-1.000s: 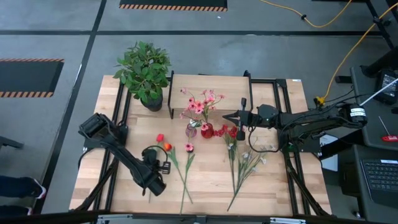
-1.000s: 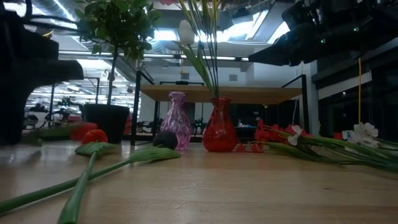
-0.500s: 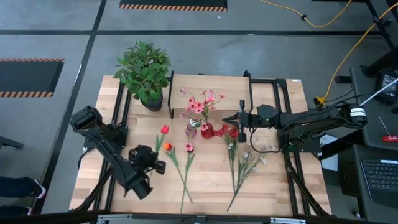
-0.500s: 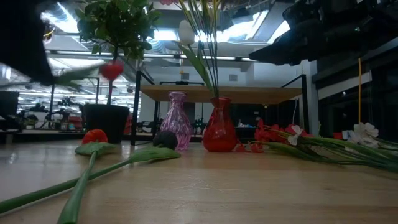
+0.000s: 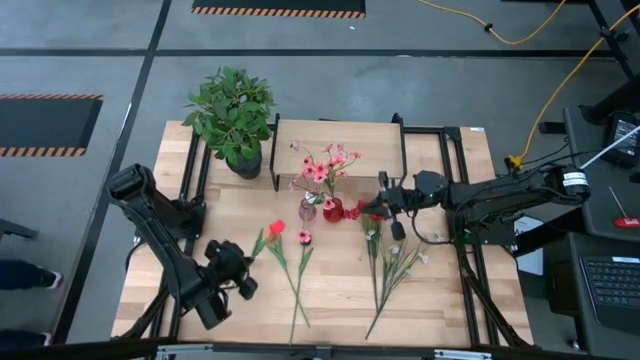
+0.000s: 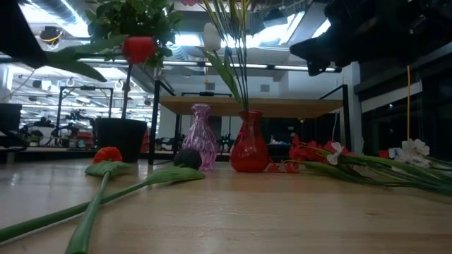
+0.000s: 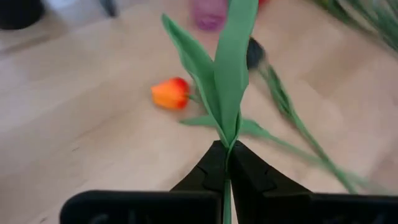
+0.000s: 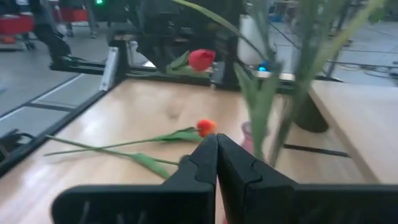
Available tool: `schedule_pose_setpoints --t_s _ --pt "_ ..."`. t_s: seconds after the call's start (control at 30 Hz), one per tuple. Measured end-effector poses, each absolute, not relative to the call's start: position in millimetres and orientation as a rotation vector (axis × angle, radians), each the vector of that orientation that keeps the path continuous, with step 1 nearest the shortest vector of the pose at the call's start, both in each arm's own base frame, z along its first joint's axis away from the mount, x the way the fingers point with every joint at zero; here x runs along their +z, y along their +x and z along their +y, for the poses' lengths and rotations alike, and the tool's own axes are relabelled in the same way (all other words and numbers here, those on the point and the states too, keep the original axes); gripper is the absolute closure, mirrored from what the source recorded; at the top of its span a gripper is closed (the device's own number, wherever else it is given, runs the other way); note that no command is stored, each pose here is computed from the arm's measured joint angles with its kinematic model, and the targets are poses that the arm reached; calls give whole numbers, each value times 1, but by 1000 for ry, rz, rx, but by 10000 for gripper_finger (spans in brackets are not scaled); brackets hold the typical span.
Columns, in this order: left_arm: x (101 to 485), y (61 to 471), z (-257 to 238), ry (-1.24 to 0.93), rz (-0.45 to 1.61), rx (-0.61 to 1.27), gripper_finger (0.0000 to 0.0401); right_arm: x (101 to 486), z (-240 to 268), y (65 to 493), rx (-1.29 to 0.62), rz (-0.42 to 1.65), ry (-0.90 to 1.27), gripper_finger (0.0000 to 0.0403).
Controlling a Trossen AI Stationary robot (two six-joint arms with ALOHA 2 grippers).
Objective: Pick and place flowers into a vace then onto a shelf
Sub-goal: Put the red flower into the red vase
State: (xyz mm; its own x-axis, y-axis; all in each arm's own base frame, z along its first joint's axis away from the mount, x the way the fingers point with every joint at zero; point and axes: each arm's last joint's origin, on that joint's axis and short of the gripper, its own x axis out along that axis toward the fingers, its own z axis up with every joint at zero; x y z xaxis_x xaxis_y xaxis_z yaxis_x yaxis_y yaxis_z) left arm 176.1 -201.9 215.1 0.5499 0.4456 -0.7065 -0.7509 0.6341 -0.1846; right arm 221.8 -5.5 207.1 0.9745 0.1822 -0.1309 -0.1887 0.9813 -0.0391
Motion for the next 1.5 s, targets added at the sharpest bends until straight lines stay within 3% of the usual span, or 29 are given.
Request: schedule_pose_setpoints --t_s 0.23,0.53,0.77,1.07,1.3,1.5 --pt "232 197 -213 -313 697 410 397 212 15 222 279 77 -62 392" --pt "241 227 -204 -103 688 209 398 212 41 219 395 62 -88 392" --pt "228 246 -184 -34 597 23 398 211 51 217 353 74 -113 392" --pt "216 263 -143 24 261 -184 398 209 53 216 359 98 -115 392" --pt "225 269 -119 56 10 -197 398 211 53 217 342 74 -109 392" --pt "229 276 -113 48 -89 -186 398 215 53 217 339 32 -78 392"
